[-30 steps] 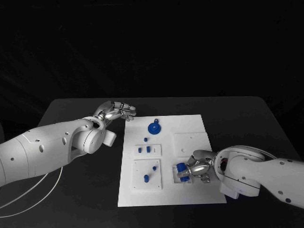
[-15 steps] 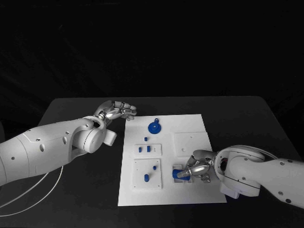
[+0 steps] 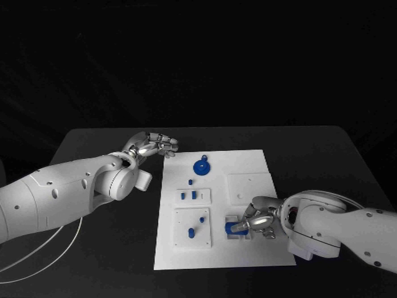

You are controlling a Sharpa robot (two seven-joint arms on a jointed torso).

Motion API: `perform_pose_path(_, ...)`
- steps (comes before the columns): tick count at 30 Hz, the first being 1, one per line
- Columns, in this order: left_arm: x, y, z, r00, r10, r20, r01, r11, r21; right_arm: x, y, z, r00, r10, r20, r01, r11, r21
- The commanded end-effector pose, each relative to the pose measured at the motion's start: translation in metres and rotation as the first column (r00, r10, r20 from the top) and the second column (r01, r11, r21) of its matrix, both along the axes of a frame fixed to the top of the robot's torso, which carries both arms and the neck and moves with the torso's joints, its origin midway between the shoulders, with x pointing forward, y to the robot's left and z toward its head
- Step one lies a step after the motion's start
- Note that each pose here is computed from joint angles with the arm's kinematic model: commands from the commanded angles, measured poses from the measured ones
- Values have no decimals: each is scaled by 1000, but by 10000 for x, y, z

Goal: Assemble the parts on the task board

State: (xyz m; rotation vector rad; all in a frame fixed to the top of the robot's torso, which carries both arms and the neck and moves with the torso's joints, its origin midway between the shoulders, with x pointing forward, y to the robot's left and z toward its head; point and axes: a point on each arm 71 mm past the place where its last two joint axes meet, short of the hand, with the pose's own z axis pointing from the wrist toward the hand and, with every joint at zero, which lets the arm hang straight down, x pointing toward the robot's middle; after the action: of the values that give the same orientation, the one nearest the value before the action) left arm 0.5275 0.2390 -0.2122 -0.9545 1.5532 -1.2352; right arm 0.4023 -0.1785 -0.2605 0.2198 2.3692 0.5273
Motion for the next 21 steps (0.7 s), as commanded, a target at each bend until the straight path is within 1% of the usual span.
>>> perform_pose_path(1,-3,-21,9,1000,-11,2,11,1000,-10,-21,16,5,999,45,11,-45,999,-9)
perform_pose_path(7,-4,-17,9,1000,-10,2,10,1000,-10,-50,23,6,997,79,6,-78,996,-34)
perform_pose_path(12,-4,-15,9,1000,-9,1,9,1000,-9,-69,35,16,995,95,15,-94,994,-46)
perform_pose_path(16,-4,-15,9,1000,-10,1,10,1000,-9,-71,39,29,993,113,41,-110,992,-66)
perform_pose_path(21,-5,-12,8,1000,-9,1,9,1000,-9,-88,66,27,992,126,33,-123,990,-67)
